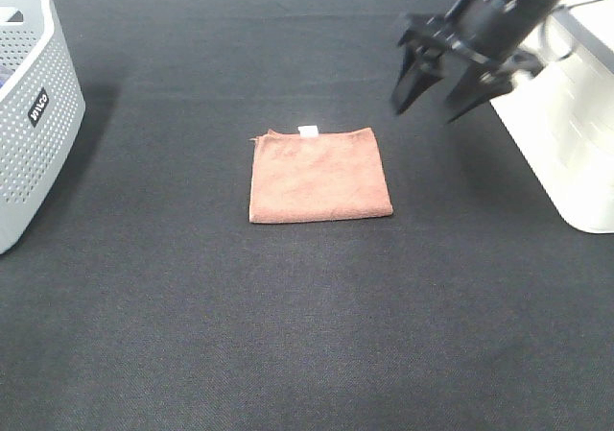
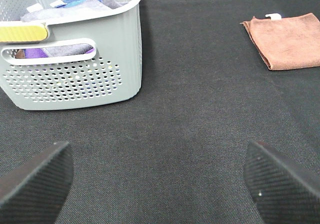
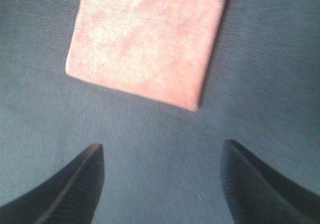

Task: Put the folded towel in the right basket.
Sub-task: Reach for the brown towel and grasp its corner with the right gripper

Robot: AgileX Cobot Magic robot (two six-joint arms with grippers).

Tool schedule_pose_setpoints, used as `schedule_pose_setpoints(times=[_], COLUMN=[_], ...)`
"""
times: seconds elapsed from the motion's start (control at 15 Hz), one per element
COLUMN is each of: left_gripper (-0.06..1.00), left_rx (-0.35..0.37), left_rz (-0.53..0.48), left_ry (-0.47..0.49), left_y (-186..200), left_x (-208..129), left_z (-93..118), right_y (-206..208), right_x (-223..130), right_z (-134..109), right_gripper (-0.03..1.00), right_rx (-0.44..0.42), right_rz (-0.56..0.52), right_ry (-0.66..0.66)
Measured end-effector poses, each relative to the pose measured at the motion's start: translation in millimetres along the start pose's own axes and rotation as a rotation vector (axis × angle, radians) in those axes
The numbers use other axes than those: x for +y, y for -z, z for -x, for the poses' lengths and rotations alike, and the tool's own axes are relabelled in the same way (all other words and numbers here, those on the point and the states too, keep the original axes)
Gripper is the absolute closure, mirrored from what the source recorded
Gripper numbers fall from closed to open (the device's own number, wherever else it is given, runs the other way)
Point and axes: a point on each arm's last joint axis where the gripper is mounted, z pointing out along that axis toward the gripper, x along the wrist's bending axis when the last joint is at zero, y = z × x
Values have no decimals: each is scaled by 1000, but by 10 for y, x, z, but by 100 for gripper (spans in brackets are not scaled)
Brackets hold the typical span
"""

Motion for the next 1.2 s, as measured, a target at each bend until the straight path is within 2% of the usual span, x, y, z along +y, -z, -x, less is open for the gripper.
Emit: schedule_pose_setpoints(times=[0.27, 0.53, 1.2], left_gripper=[7, 7, 7], left_rx=[0, 0, 0], left_rz=[0, 0, 0], left_ry=[0, 0, 0], left_y=[0, 0, 0], left_x=[0, 0, 0], left_z=[0, 0, 0], right_y=[-536, -973, -1300], right_x=[221, 327, 372], right_z=[127, 284, 433], right_gripper=[34, 34, 34], right_rx=[70, 75, 48], right_rz=[-65, -88, -30], right_ry=[-37, -18, 3])
